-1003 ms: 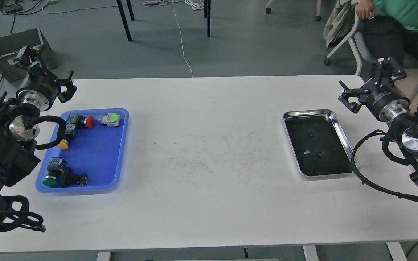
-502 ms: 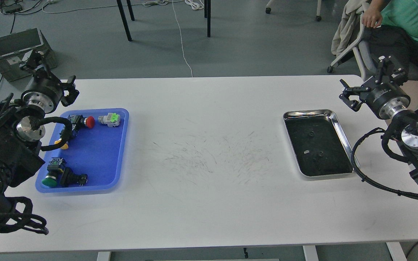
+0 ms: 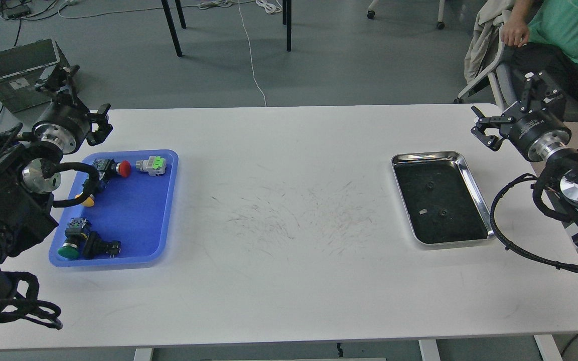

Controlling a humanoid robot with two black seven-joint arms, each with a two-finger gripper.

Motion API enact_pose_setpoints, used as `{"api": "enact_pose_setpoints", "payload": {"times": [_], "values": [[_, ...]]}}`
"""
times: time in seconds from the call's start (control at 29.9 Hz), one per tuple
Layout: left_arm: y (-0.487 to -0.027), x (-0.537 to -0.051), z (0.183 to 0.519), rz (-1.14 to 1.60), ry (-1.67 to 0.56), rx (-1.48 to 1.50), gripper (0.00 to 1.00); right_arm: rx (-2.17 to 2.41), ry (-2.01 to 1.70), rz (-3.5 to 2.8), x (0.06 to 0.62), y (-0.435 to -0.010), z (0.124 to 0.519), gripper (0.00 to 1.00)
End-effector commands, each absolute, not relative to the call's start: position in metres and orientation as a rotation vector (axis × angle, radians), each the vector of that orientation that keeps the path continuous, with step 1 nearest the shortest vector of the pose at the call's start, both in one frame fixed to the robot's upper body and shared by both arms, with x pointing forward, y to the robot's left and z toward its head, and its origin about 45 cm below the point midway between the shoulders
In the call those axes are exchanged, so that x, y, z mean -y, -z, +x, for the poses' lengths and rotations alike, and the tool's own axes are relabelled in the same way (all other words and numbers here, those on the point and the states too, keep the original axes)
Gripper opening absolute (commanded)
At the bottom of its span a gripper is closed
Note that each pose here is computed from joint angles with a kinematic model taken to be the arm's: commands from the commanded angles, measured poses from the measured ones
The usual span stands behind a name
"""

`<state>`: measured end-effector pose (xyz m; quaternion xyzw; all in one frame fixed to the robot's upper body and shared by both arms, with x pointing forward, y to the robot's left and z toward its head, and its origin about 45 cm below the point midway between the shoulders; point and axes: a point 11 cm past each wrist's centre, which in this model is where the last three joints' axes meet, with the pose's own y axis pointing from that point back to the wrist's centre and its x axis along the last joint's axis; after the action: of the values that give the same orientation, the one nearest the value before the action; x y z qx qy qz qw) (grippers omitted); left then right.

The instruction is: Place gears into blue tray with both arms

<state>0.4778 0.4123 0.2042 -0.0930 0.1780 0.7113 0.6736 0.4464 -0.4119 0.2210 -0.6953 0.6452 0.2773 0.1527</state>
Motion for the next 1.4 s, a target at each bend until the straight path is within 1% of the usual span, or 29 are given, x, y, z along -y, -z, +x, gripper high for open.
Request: {"api": "enact_pose_setpoints", "payload": {"times": [0.0,0.33,0.43,0.6,0.74,0.9,1.04,1.14,1.2,1.37], "values": [[-0.209,-0.417,0.477,-0.241,-1.6,-0.394,0.99,-1.847,-0.795,-2.036,0.408,-0.221,0.445,0.99],[-0.212,-0.423,0.476,-0.254,-1.594,-0.386,0.99,-1.906,-0.728,-2.145,0.413,-0.23,0.447,0.99],[-0.213,-0.424,0.475,-0.262,-1.598,-0.373,0.99,-1.923,-0.661,-2.277,0.413,-0.246,0.446,0.99],[-0.21,-0.42,0.475,-0.272,-1.596,-0.374,0.99,-1.972,-0.479,-2.665,0.396,-0.255,0.445,0.99],[-0.21,-0.42,0.475,-0.28,-1.596,-0.37,0.99,-2.008,-0.166,-3.076,0.381,-0.258,0.448,0.99],[-0.209,-0.419,0.475,-0.28,-1.595,-0.371,0.99,-1.981,0.24,-3.499,0.366,-0.244,0.45,0.99],[-0.209,-0.419,0.474,-0.278,-1.595,-0.372,0.99,-1.725,0.614,-3.81,0.334,-0.224,0.447,0.99],[-0.209,-0.42,0.474,-0.278,-1.597,-0.371,0.99,-1.569,0.914,-3.975,0.332,-0.217,0.444,0.99],[-0.209,-0.42,0.474,-0.278,-1.597,-0.371,0.99,-1.393,1.103,-4.074,0.321,-0.206,0.442,0.99],[-0.208,-0.419,0.474,-0.276,-1.596,-0.371,0.99,-1.128,1.361,-4.2,0.316,-0.185,0.436,0.99]]}}
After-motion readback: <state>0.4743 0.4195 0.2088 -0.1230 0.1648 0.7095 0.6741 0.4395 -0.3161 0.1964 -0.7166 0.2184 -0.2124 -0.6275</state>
